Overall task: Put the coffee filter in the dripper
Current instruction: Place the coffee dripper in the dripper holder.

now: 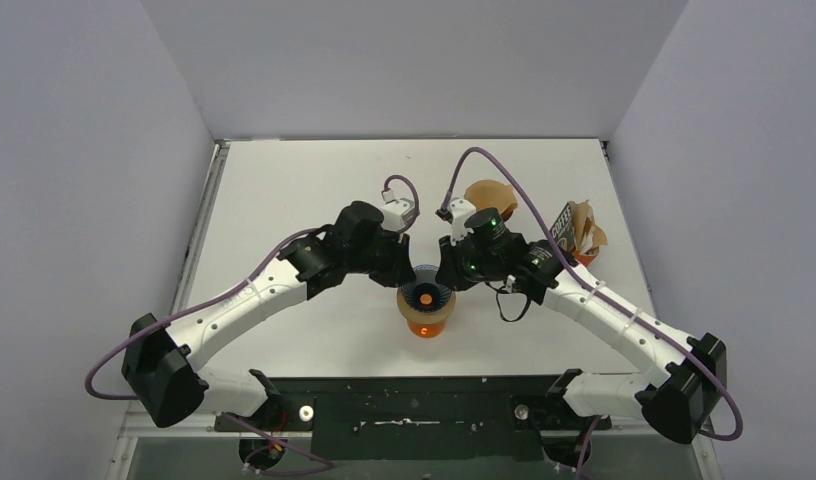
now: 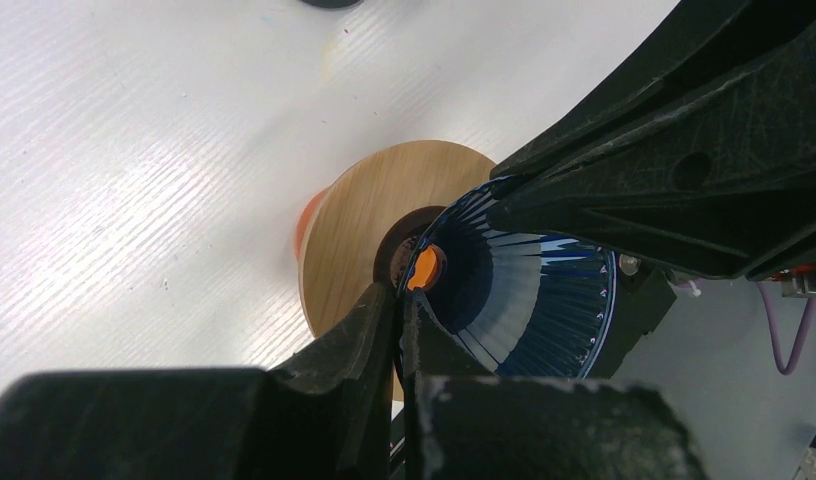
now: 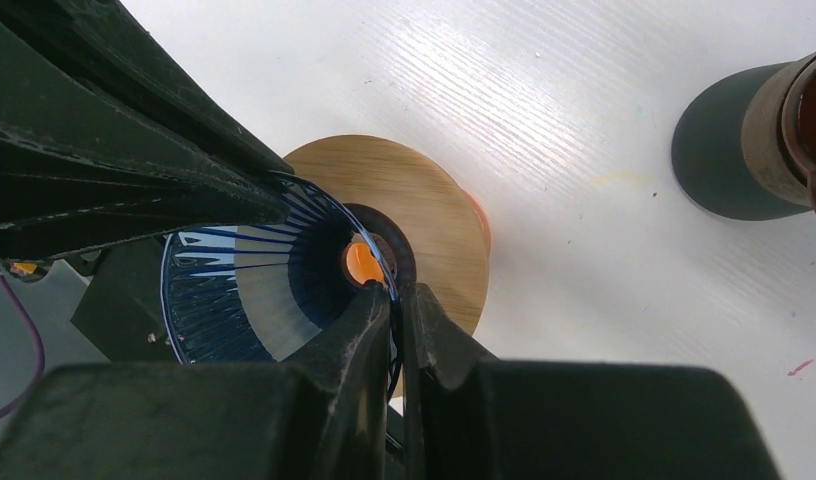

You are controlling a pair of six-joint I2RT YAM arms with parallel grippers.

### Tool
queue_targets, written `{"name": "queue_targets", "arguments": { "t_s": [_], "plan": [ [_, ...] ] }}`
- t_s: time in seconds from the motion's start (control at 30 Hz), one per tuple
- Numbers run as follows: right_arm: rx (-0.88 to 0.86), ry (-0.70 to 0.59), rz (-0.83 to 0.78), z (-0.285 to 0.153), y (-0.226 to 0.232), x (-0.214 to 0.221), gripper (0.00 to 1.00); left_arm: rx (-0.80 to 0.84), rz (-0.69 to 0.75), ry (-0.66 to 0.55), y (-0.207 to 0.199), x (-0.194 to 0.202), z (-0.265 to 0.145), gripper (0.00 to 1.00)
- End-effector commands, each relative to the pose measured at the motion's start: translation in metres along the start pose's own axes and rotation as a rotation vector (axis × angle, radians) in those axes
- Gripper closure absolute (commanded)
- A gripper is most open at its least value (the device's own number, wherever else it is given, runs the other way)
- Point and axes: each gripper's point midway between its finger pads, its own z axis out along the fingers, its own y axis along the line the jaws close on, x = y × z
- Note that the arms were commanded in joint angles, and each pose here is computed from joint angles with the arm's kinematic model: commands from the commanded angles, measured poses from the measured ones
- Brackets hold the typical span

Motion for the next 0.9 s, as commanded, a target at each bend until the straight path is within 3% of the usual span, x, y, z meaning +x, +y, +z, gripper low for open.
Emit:
{"name": "queue_targets", "arguments": {
  "t_s": [0.0, 0.47, 0.87],
  "plan": [
    [0.06, 0.141, -0.007, 0.016, -0.012, 0.048, 1.0, 0.014, 0.018, 0.044, -0.006, 0.021, 0.014, 1.0],
    [0.078, 0.195, -0.002, 0.027, -0.011, 0.078, 1.0, 0.011, 0.007, 0.087, -0.003, 0.044, 0.022, 1.0],
    [0.099, 0.17, -0.016, 0.023, -0.012, 0.064, 1.0, 0.022, 0.022, 0.063, -0.011, 0.029, 0.018, 1.0]
  ]
}}
